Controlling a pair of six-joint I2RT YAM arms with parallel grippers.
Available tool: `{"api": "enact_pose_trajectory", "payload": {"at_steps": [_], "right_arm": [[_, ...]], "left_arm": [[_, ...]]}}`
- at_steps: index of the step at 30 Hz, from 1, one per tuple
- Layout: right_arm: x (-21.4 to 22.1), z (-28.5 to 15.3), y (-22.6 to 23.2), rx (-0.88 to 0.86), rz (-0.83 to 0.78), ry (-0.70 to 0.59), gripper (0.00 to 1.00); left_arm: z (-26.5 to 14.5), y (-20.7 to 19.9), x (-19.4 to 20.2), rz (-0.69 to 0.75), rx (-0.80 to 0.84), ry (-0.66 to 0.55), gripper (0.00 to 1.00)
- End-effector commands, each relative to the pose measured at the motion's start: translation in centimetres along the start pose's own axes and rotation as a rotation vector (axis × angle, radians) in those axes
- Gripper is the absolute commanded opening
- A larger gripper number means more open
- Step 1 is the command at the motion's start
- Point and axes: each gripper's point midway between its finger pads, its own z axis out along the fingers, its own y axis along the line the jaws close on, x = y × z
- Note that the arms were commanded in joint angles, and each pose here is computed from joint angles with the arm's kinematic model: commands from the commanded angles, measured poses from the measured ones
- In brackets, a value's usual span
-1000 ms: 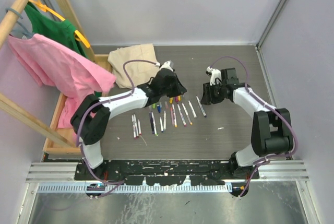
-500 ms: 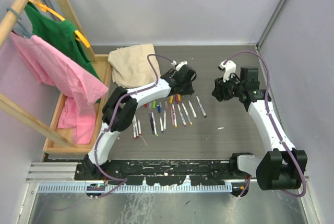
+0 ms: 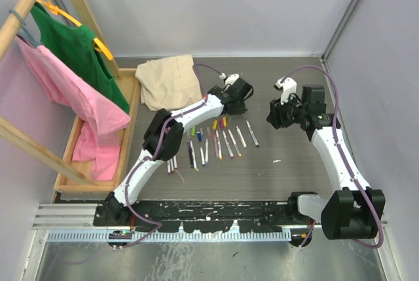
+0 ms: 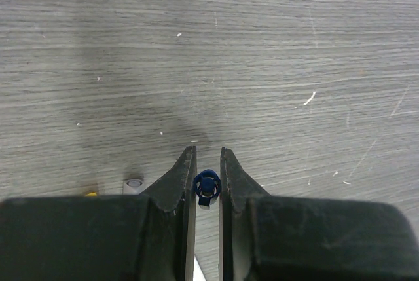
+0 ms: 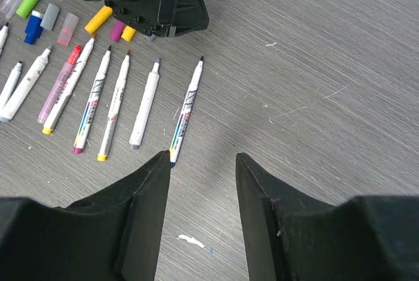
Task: Open the pen caps
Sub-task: Place the pen cap at the center of the board.
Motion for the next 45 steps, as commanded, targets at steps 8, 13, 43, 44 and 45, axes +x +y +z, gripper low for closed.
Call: {"api": "enact_pose_trajectory", "payload": {"at_steps": [8, 13, 43, 44, 45], "right_arm": [[-1.6, -0.7, -0.4, 0.014, -0.035, -0.064, 0.5], [-1.6, -0.8, -0.4, 0.018, -0.034, -0.069, 0.5], [-1.6, -1.2, -0.3, -0.002, -0.032, -0.087, 0.5], [-1.6, -1.2, -0.3, -0.003, -0.033, -0.088, 0.5], [-1.7, -1.3, -0.3, -0.004, -0.035, -0.09, 0.5]], "left_arm": [[0.1, -0.1, -1.1, -0.02, -0.021, -0.027, 0.16], [0.4, 0.2, -1.0, -0.022, -0.02, -0.015, 0.2], [-9.3, -1.0, -7.0, 0.227, 0.337, -0.204, 0.52], [-9.4, -0.3, -6.9, 0.274, 0.351, -0.195, 0.54], [-9.4, 0.7, -6.8, 0.31, 0.357, -0.18, 0.55]]}}
